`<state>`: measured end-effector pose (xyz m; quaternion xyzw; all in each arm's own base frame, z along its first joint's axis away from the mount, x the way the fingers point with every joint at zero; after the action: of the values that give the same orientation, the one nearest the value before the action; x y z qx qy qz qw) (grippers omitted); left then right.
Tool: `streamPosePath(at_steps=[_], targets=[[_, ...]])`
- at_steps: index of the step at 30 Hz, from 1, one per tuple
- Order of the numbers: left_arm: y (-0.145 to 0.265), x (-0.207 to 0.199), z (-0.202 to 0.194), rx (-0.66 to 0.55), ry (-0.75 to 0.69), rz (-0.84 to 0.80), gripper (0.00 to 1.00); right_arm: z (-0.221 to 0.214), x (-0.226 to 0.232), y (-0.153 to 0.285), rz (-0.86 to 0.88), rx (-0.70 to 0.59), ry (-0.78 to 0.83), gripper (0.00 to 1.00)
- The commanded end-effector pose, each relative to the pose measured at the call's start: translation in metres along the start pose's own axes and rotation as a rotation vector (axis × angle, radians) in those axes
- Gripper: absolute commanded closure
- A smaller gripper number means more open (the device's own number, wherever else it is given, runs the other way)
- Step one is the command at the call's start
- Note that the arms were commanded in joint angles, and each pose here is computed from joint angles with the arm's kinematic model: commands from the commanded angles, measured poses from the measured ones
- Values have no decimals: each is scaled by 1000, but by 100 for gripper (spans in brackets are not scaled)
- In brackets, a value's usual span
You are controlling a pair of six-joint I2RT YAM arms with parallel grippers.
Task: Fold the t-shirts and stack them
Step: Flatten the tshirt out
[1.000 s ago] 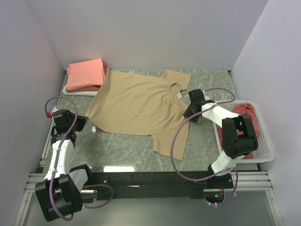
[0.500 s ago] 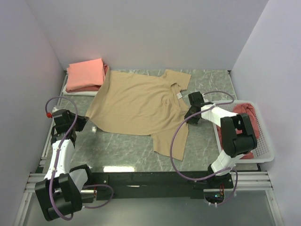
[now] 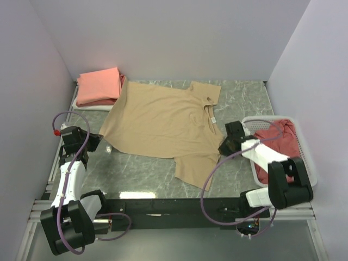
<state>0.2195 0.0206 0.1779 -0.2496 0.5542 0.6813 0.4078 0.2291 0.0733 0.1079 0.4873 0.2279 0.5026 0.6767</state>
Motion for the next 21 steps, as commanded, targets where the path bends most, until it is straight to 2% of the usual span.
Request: streamPosePath(at_steps=[1, 6, 10, 13, 14, 15, 16, 17, 18, 19, 20, 21], targets=[[2, -5, 2, -1, -14, -37, 99, -18, -13, 13, 29, -1, -67, 100], [5, -5, 2, -7, -16, -24, 99, -46, -31, 25, 67, -5, -126, 100], [6, -7, 4, -17, -19, -18, 99, -49, -34, 46, 162, -98, -141, 100], [4, -6, 3, -3, -7, -20, 99, -29, -26, 62, 201, -202, -102, 74], [3, -6, 3, 1, -4, -17, 99, -9, -15, 78, 236, -267, -91, 59], [2, -6, 2, 10, -3, -18, 99, 3, -13, 84, 215, -314, -62, 52], [1, -7, 3, 11, -3, -12, 99, 13, -7, 82, 195, -313, -47, 48], [1, -7, 3, 13, -5, -8, 99, 37, 6, 97, 219, -384, -46, 42], [1, -7, 4, 12, -7, -7, 99, 50, 11, 98, 206, -404, -11, 41], [1, -9, 4, 12, -9, -9, 99, 63, 17, 85, 169, -370, 11, 40], [1, -9, 5, 12, -12, -9, 99, 88, 32, 97, 202, -421, 28, 39], [1, -10, 5, 14, -16, -10, 99, 98, 39, 76, 167, -369, 70, 39]])
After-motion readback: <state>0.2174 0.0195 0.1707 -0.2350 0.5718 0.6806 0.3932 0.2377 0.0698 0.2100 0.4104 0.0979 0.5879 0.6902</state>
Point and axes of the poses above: each gripper's point midway between its finger pads, its own y axis back along the fingers, its own x axis along the line the jaws close on, z = x × y, the point moved 10 cm from there along y, back along the fingers, and after that the axes turned 12 degrees about y, right-handed, at the moved point
